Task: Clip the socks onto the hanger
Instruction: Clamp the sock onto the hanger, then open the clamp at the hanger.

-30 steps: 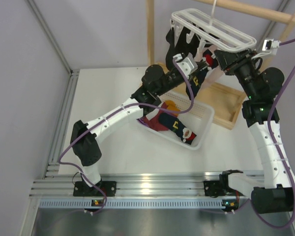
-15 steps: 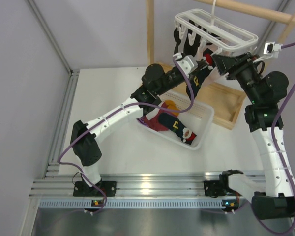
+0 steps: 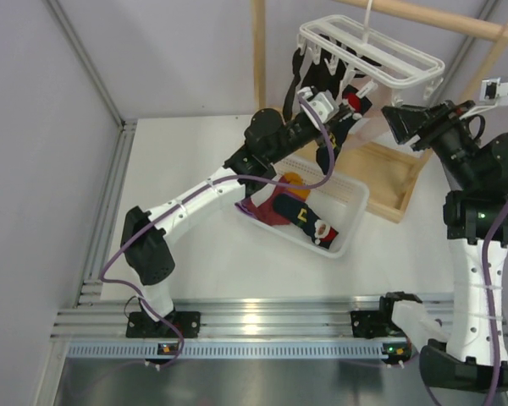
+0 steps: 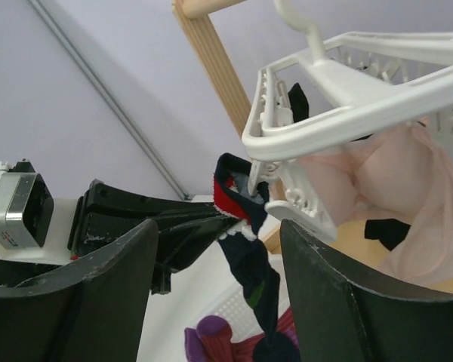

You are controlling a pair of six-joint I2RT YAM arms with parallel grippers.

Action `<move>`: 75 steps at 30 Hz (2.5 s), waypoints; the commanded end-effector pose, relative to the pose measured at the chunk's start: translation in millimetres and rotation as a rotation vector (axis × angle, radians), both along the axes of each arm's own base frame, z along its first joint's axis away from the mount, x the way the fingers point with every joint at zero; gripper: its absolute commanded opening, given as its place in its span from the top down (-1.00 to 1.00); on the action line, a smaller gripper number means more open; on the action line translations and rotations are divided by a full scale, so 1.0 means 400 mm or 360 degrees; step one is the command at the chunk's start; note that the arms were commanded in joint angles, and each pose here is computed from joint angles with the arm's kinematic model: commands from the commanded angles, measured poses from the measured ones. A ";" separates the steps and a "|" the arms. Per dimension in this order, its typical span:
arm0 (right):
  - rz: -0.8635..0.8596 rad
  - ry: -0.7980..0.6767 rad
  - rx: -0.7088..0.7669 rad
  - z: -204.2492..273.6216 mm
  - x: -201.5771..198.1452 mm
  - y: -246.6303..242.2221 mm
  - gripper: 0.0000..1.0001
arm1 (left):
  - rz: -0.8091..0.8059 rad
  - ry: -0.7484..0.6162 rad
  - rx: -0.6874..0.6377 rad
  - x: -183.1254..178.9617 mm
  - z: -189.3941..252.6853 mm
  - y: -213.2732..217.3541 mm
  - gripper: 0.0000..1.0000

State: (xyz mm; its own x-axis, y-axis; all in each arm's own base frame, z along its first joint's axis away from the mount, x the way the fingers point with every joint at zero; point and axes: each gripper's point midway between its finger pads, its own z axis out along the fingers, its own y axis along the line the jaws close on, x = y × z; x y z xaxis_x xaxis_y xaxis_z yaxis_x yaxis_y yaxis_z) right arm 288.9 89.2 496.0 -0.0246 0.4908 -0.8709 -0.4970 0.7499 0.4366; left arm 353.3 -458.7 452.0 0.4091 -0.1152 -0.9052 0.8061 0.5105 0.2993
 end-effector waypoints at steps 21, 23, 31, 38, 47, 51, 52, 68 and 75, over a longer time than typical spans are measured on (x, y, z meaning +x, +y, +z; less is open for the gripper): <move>0.0305 -0.0146 -0.0035 0.071 0.086 -0.093 -0.21 | -0.0027 0.0125 -0.0153 -0.016 0.067 0.086 0.31; 0.0331 -0.0154 -0.0032 0.071 0.081 -0.079 -0.19 | -0.0062 0.0112 -0.0155 -0.032 0.075 0.093 0.24; 0.0397 -0.0154 -0.0031 0.059 0.067 -0.034 -0.11 | -0.0202 0.0067 -0.0186 -0.086 0.098 0.079 0.13; 0.0436 -0.0155 -0.0018 0.062 0.059 -0.002 -0.07 | -0.0257 0.0016 -0.0199 -0.104 0.113 0.033 0.08; 0.0450 -0.0148 0.0004 0.061 0.050 0.026 0.00 | -0.0027 -0.0157 -0.0207 -0.116 0.122 -0.020 0.02; 0.0452 -0.0153 0.0013 0.061 0.041 0.034 0.01 | 0.0090 -0.0143 -0.0243 -0.094 0.135 -0.024 0.00; 0.0450 -0.0154 0.0015 0.061 0.040 0.035 0.01 | 0.0130 -0.0127 -0.0254 -0.084 0.134 -0.022 -0.01; 0.0437 -0.0187 -0.0001 0.064 0.027 0.037 0.02 | 0.0209 0.0006 -0.0305 -0.072 0.102 0.006 0.07; 0.0437 -0.0192 0.0006 0.065 0.029 0.038 0.03 | 0.0205 0.0101 -0.0275 -0.088 0.067 0.030 0.07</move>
State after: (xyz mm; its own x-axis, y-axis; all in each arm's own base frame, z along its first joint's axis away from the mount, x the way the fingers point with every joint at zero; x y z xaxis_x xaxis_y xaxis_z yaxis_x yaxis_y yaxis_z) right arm 309.5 101.4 509.6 -0.1112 0.4893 -0.8650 -0.7086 0.5712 0.4142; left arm 332.8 -470.1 434.2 0.3467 -0.1225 -0.9299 0.7509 0.6304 0.1969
